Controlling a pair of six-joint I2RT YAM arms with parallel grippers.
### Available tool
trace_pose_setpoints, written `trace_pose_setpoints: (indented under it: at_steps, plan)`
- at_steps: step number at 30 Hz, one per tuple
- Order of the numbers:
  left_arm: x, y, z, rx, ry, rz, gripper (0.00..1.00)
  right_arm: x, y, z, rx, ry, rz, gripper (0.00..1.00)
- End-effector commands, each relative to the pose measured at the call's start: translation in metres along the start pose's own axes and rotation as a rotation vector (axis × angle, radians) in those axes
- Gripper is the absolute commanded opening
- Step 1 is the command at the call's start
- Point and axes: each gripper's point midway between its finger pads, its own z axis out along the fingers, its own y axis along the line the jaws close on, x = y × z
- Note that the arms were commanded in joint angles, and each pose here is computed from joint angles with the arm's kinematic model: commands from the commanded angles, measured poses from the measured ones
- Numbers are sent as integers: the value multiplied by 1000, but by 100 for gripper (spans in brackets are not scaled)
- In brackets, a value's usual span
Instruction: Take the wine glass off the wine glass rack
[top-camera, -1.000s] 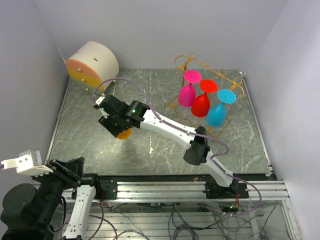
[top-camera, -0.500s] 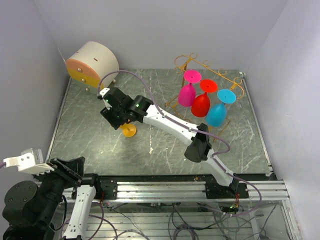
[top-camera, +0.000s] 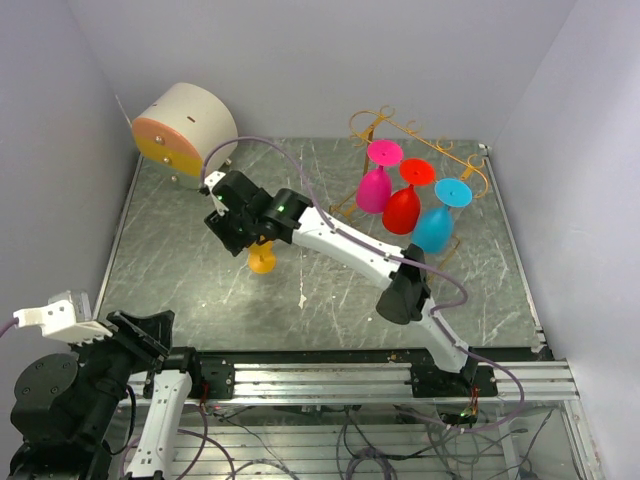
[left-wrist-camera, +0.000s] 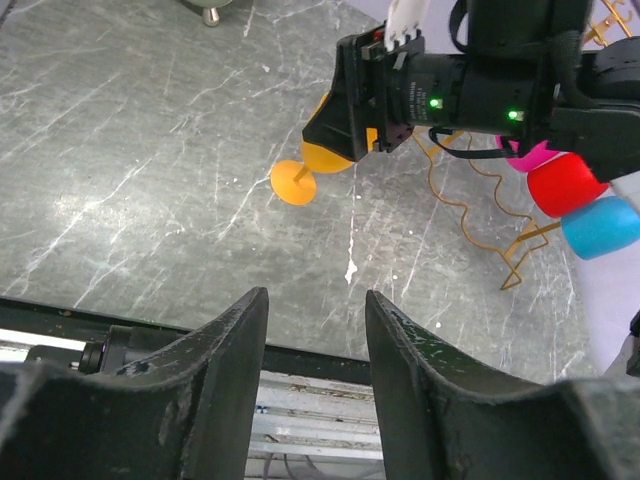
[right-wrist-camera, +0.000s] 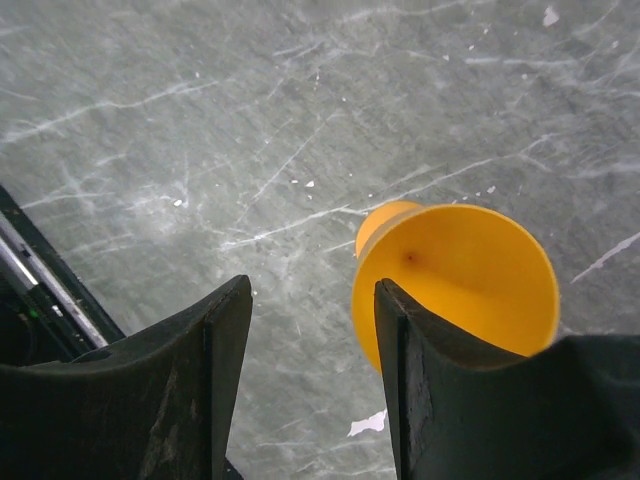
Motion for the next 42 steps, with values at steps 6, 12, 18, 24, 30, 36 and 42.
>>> trace_pose_setpoints:
  at_steps: [6, 12, 18, 24, 30, 36, 42]
  plan:
    - [-18, -26, 12, 102, -13, 18, 61, -80, 4, -122, -43, -311, 29, 53]
    - [-38, -64, 39, 266, 5, -30, 62, -89, -7, -215, -14, -462, 156, 63]
    - [-57, -99, 64, 412, 42, -117, 61, -66, -20, -320, -22, -727, 317, 51]
    - [-64, -116, 97, 504, 85, -205, 61, -28, -42, -359, 3, -789, 432, 0]
    - [-50, -113, 148, 534, 150, -265, 58, 18, -19, -313, -77, -624, 409, 0]
    - [-46, -106, 183, 488, 215, -201, 58, 80, -11, -272, -53, -489, 417, 0]
    - [-49, -112, 212, 489, 237, -182, 57, 136, -16, -230, 10, -334, 420, 0]
